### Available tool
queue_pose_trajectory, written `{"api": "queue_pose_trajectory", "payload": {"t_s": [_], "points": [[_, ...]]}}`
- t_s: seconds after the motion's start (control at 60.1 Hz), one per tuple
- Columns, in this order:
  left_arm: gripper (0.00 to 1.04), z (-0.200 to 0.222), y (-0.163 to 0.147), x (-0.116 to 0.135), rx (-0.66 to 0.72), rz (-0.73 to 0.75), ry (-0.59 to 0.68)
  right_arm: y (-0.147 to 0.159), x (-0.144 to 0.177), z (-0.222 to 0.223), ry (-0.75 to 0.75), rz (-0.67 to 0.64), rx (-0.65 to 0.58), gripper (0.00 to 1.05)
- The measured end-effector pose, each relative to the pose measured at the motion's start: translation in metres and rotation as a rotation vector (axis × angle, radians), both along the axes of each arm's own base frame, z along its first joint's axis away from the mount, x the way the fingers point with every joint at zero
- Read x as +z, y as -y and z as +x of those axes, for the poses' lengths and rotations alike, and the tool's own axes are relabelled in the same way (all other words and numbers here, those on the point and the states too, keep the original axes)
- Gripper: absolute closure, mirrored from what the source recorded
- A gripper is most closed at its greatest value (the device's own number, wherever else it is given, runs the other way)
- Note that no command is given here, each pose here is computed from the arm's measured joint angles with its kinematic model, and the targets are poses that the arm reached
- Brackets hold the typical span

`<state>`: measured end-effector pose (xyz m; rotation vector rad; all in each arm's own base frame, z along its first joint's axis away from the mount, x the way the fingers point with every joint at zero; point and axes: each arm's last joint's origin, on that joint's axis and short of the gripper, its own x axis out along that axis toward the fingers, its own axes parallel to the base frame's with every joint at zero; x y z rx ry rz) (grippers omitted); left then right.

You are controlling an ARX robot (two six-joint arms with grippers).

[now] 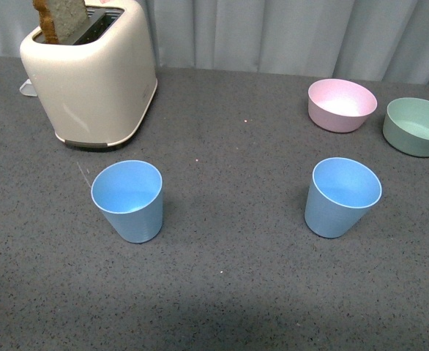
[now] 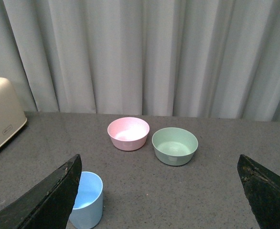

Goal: Stack blue cups with both arms

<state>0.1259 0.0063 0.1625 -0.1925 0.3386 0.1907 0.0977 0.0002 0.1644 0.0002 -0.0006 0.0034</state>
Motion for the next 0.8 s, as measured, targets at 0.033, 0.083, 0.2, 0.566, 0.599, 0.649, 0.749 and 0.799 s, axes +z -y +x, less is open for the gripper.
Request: {"api": "queue_pose_trajectory", "payload": {"t_s": [0.033, 0.083, 0.2, 0.566, 0.599, 0.649, 0.749, 0.799], "points": [[0.07, 0.006, -0.001, 0.002, 0.005, -0.010, 0.000, 0.000, 0.000, 0.000, 0.000, 0.000, 0.000, 0.10], [0.07, 0.016, -0.001, 0.005, 0.005, -0.004, -0.004, 0.000, 0.000, 0.000, 0.000, 0.000, 0.000, 0.10], [0.07, 0.044, 0.005, 0.010, -0.040, 0.008, -0.017, 0.000, 0.000, 0.000, 0.000, 0.000, 0.000, 0.10], [0.07, 0.128, 0.039, -0.006, -0.185, 0.063, -0.234, 0.000, 0.000, 0.000, 0.000, 0.000, 0.000, 0.10], [0.07, 0.131, 0.041, -0.008, -0.193, 0.062, -0.249, 0.000, 0.000, 0.000, 0.000, 0.000, 0.000, 0.10], [0.07, 0.138, 0.046, -0.012, -0.216, 0.043, -0.294, 0.000, 0.000, 0.000, 0.000, 0.000, 0.000, 0.10], [0.07, 0.148, 0.052, -0.018, -0.233, -0.003, -0.364, 0.000, 0.000, 0.000, 0.000, 0.000, 0.000, 0.10], [0.07, 0.152, 0.055, -0.023, -0.250, -0.031, -0.407, 0.000, 0.000, 0.000, 0.000, 0.000, 0.000, 0.10]]}}
